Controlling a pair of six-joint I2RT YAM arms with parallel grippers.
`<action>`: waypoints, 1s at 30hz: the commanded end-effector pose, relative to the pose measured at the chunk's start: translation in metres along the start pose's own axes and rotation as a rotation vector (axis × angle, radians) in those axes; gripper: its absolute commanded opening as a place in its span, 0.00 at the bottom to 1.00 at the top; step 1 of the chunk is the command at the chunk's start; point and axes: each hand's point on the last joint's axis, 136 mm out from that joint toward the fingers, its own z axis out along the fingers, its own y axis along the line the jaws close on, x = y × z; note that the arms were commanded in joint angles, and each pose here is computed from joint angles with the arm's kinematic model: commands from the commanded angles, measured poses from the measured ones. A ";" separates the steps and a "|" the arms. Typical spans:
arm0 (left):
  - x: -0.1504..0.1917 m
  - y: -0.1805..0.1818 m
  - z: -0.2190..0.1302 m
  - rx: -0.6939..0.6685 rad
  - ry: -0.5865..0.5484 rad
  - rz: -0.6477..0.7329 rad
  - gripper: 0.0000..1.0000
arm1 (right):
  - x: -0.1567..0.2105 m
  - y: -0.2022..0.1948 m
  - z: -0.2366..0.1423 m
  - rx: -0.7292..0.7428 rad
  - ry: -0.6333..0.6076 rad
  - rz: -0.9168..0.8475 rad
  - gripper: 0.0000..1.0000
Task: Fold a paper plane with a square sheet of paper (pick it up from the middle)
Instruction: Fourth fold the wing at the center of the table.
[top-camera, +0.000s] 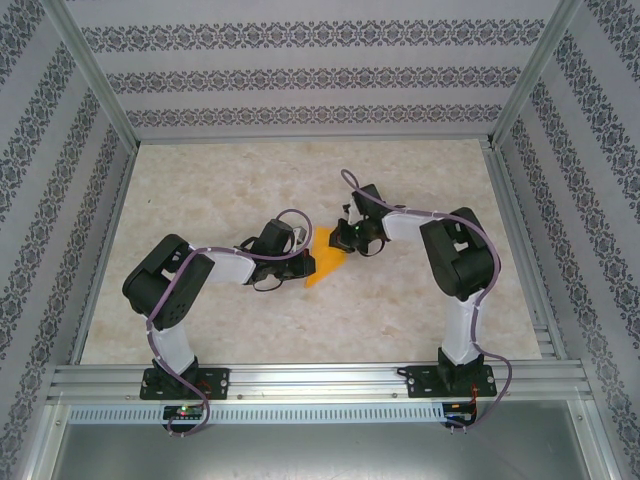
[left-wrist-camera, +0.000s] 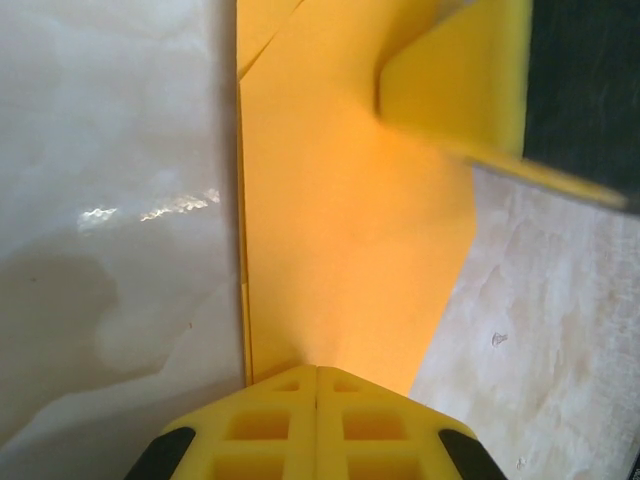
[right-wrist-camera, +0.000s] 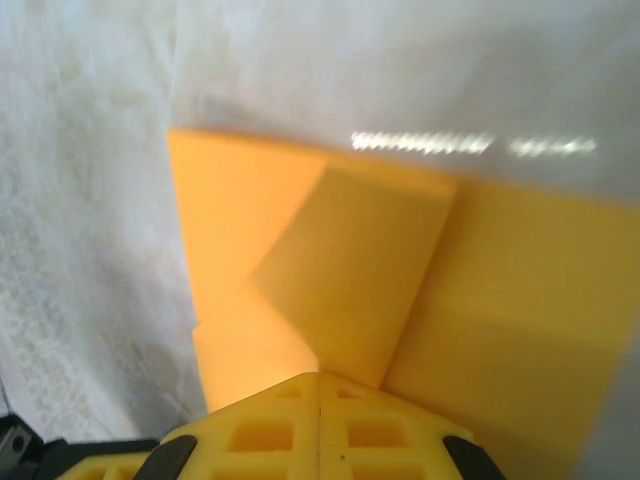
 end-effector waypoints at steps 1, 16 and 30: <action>0.050 0.054 0.005 -0.162 0.156 -0.063 0.00 | -0.033 -0.007 -0.009 0.042 -0.106 -0.042 0.03; 0.046 0.051 0.005 -0.165 0.154 -0.042 0.00 | 0.034 0.040 0.012 -0.066 -0.015 -0.136 0.04; 0.053 0.057 0.004 -0.182 0.171 -0.052 0.00 | -0.033 -0.019 0.001 0.041 -0.093 -0.034 0.04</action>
